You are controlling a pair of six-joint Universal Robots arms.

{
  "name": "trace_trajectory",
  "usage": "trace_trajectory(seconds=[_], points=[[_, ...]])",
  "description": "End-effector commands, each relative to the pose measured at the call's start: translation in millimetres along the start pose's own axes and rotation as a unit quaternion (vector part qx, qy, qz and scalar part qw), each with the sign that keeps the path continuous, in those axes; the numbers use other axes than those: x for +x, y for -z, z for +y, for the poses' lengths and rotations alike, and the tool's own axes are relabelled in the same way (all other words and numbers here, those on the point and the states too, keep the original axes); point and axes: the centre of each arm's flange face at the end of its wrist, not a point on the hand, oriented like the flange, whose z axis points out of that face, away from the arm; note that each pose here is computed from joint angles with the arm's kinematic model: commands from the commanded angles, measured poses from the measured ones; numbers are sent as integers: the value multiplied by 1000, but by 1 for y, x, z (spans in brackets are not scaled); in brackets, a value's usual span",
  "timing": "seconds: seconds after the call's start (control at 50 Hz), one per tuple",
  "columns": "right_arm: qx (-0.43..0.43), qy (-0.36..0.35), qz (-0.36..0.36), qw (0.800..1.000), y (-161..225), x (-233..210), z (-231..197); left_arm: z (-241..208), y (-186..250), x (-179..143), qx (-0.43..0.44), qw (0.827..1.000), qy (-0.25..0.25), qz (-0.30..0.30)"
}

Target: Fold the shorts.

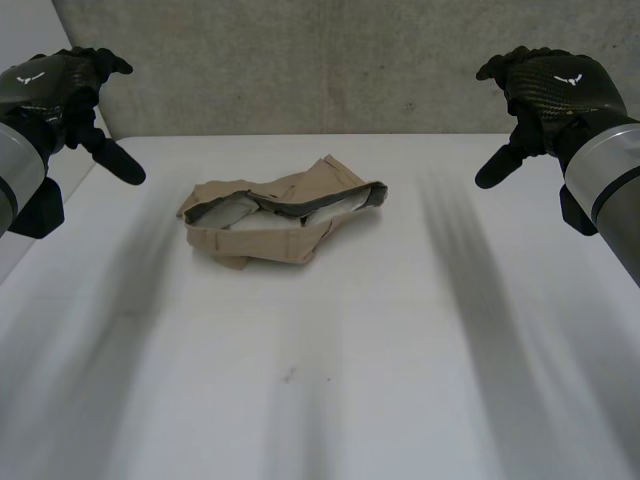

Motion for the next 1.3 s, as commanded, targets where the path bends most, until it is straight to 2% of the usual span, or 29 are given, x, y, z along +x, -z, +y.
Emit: trace_trajectory(seconds=[0.02,0.12,0.2,0.3,0.4,0.46,0.58,0.68,0.76,0.84,0.9,1.0,1.14,1.22,1.3], points=[[-1,2,-7,1000,1,-2,1,3,0,0,-4,1000,-2,0],[-4,23,-25,999,3,-9,3,12,-3,3,-4,1000,-9,5],[-19,75,-38,996,4,-12,13,30,-18,5,1,999,-41,7],[-30,128,-40,991,4,-14,22,74,-49,13,-25,993,-115,18],[-39,136,-39,989,2,-13,27,122,-74,43,-56,976,-203,59],[-42,135,-37,989,2,-11,29,145,-85,52,-71,970,-221,73],[-42,137,-35,989,1,-10,29,162,-92,65,-77,968,-221,89],[-40,137,-35,989,1,-9,28,157,-82,99,-52,967,-219,116],[-32,137,-28,990,-1,-6,23,141,-57,146,-9,967,-202,154],[-27,138,-8,990,-5,6,18,112,-19,204,73,963,-144,215],[-20,138,2,990,-5,12,13,99,2,227,108,957,-115,244],[-7,138,25,990,-3,26,2,124,38,273,130,939,-99,301],[-4,139,39,990,-2,35,-2,153,45,279,108,937,-112,313],[-7,139,33,990,-1,34,0,151,47,274,105,937,-121,312],[-12,139,31,990,-1,34,2,126,52,259,118,937,-135,300]])
